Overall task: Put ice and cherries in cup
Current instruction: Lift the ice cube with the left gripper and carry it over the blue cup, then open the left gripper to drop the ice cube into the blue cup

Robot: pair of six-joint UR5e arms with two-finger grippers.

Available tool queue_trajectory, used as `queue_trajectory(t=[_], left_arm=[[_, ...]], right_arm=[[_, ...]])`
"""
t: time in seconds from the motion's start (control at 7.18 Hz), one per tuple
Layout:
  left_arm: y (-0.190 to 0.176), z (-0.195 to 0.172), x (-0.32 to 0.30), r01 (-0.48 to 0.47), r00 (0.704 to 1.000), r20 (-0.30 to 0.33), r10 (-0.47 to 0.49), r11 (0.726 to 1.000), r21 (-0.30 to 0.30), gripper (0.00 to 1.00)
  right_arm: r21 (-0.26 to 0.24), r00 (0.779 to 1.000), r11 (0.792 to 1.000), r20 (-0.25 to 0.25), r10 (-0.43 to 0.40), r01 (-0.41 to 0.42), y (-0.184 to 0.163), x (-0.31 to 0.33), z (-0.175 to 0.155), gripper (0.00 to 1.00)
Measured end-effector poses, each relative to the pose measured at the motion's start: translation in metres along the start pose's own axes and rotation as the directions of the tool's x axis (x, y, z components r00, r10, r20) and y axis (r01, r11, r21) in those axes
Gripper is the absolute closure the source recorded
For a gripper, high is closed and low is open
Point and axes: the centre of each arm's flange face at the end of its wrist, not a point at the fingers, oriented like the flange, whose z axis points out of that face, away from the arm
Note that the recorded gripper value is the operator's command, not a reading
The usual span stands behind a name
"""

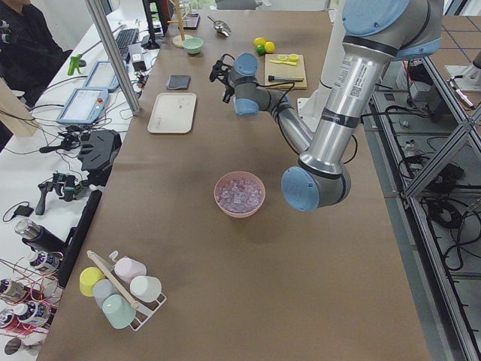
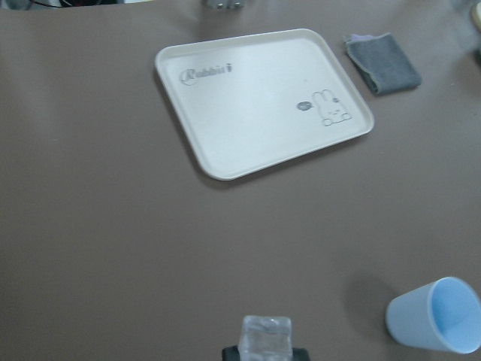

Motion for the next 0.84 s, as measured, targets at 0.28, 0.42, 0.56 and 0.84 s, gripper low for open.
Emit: queue_trajectory(t=[0.28, 0.42, 0.56, 0.84], left_arm=[[0.032, 0.062, 0.052, 0.006, 1.0, 0.008, -0.006, 1.0, 0.022, 1.0], [0.045, 0.084, 0.066, 0.009, 1.0, 0.017, -0.009, 1.0, 0.019, 1.0], [0.059, 0.099, 0.075, 0.014, 1.0, 0.025, -0.015, 1.0, 0.014, 1.0], [0.076, 0.113, 0.079, 0.018, 0.999, 0.045, -0.019, 1.0, 0.018, 1.0]], right_arm=[[0.0, 1.0, 1.0, 0.001, -0.001, 0.001, -0.002, -0.001, 0.0, 0.0], [0.0, 1.0, 1.0, 0.003, 0.0, 0.0, -0.002, 0.0, 0.0, 0.0], [0.0, 1.0, 1.0, 0.004, 0.0, 0.0, -0.002, -0.001, 0.0, 0.0], [0.001, 1.0, 1.0, 0.006, -0.001, 0.001, -0.002, -0.001, 0.0, 0.0]])
